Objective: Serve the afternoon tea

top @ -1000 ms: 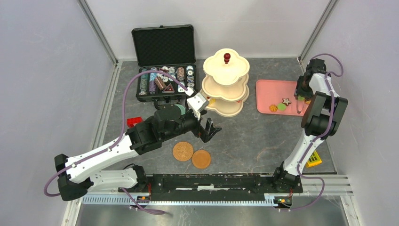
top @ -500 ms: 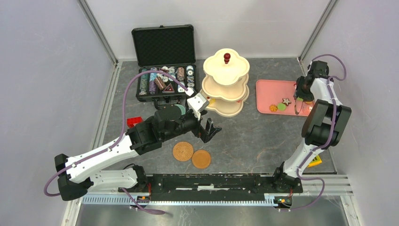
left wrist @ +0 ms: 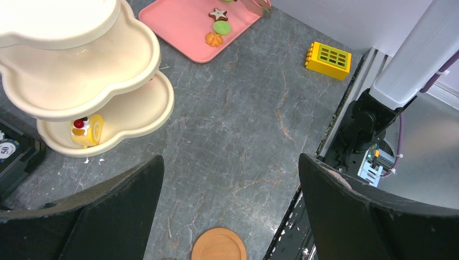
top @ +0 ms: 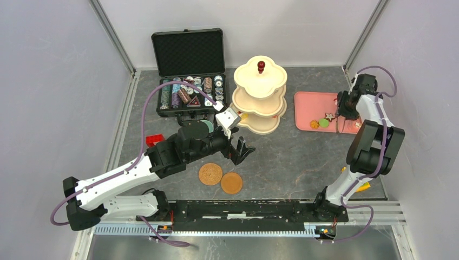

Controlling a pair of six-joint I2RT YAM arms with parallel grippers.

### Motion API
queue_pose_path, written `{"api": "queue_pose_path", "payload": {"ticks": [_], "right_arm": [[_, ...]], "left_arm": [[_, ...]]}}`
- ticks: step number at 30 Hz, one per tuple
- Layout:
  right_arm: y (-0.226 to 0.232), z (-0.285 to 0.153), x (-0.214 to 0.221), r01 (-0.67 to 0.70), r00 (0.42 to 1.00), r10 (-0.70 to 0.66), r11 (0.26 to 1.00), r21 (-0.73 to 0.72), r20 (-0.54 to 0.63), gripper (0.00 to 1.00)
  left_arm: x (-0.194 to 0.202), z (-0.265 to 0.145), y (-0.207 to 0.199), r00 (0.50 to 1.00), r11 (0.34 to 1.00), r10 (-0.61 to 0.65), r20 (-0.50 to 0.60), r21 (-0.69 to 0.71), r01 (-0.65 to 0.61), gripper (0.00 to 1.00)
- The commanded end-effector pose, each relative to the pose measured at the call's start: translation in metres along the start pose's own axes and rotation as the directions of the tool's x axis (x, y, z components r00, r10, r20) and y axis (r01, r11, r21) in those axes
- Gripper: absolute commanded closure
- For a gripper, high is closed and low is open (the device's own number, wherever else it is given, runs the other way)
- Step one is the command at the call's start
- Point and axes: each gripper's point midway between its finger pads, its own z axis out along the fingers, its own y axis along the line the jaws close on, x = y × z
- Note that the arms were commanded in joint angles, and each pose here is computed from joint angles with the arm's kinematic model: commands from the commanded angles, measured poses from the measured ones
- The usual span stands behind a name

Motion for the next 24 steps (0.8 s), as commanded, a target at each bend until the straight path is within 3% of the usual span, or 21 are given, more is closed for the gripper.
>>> {"api": "queue_pose_path", "payload": {"ticks": [1,7,14,24], "right_arm": [[0.019,-0.032,-0.007,0.018,0.996,-0.012,0.998,-0.064,0.088,0.76],[0.058,-0.074,0.024,0.121,0.986,-0.102,0.983,-0.139,0.132,0.76],[0.114,-0.119,0.094,0.267,0.96,-0.229,0.922,-0.281,0.163,0.75],[0.139,-0.166,0.157,0.354,0.931,-0.268,0.826,-0.439,0.247,0.76]], "left_arm": [[-0.015,-0.003,-0.001,0.998,0.999,0.04,0.042,0.002,-0.04,0.0],[-0.018,-0.006,0.002,0.998,0.999,0.042,0.051,-0.015,-0.041,0.0],[-0.019,-0.007,0.009,0.998,0.998,0.043,0.055,-0.043,-0.041,0.0],[-0.031,-0.02,0.025,0.992,0.989,0.089,0.086,-0.128,-0.078,0.0]]}}
